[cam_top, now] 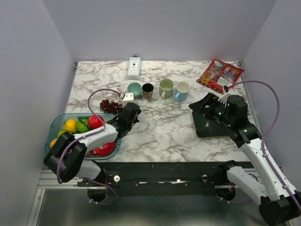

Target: Turn the mug right side up

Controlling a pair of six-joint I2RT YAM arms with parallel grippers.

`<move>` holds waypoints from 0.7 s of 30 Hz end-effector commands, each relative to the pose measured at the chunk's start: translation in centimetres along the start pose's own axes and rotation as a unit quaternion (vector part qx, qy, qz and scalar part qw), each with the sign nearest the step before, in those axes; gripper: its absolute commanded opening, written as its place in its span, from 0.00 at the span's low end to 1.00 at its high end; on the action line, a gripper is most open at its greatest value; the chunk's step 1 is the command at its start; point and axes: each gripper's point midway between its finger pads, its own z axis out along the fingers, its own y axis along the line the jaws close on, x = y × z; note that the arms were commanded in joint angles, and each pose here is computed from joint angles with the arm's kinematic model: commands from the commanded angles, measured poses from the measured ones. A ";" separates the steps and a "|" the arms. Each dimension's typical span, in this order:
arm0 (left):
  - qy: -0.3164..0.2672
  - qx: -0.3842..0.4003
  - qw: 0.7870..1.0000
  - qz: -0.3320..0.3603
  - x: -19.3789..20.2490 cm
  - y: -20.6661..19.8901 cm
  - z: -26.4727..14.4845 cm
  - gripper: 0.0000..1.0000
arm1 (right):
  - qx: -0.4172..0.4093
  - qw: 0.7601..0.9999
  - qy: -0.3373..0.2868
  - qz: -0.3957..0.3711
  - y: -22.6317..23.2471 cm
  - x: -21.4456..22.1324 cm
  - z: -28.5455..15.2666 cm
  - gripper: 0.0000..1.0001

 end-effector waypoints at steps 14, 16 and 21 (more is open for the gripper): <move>-0.026 -0.035 0.998 -0.053 -0.5 0.9 0.9 0.65 | 0.155 0.987 0.019 0.041 -4.9 0.6 0.2 1.00; -0.026 -0.033 0.998 -0.052 -0.5 0.7 0.5 0.74 | 0.193 0.980 0.013 0.051 -6.3 0.5 0.4 1.00; -0.034 -0.025 0.997 -0.058 -1.7 0.2 -0.9 0.85 | 0.272 0.960 -0.004 0.063 -9.4 0.5 -0.2 1.00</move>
